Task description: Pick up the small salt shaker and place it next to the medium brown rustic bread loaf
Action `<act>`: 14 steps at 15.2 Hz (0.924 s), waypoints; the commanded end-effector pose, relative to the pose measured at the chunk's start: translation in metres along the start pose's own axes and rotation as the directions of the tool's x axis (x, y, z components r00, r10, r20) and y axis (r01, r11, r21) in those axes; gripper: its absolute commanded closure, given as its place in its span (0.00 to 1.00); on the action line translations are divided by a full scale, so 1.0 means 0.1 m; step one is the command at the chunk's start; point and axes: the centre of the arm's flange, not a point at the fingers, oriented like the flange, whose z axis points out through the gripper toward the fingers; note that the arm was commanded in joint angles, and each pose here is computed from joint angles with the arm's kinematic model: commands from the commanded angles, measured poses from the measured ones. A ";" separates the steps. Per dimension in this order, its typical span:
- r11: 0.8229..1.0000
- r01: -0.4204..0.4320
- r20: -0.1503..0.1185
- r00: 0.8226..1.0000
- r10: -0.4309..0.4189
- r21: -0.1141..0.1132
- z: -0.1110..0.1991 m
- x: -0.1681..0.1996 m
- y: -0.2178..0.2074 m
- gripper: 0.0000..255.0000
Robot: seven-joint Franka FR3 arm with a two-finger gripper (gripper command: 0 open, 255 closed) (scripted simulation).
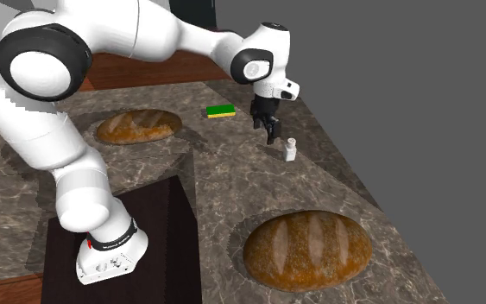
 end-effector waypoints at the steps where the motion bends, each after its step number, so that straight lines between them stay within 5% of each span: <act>1: 1.000 -0.002 -0.007 1.000 0.002 0.000 0.11 0.27 -0.03 0.00; 9: 1.000 -0.008 -0.032 0.999 0.008 -0.001 0.43 1.24 -0.09 0.00; 14: 1.000 -0.008 -0.032 0.999 0.008 -0.001 0.64 1.24 -0.09 0.00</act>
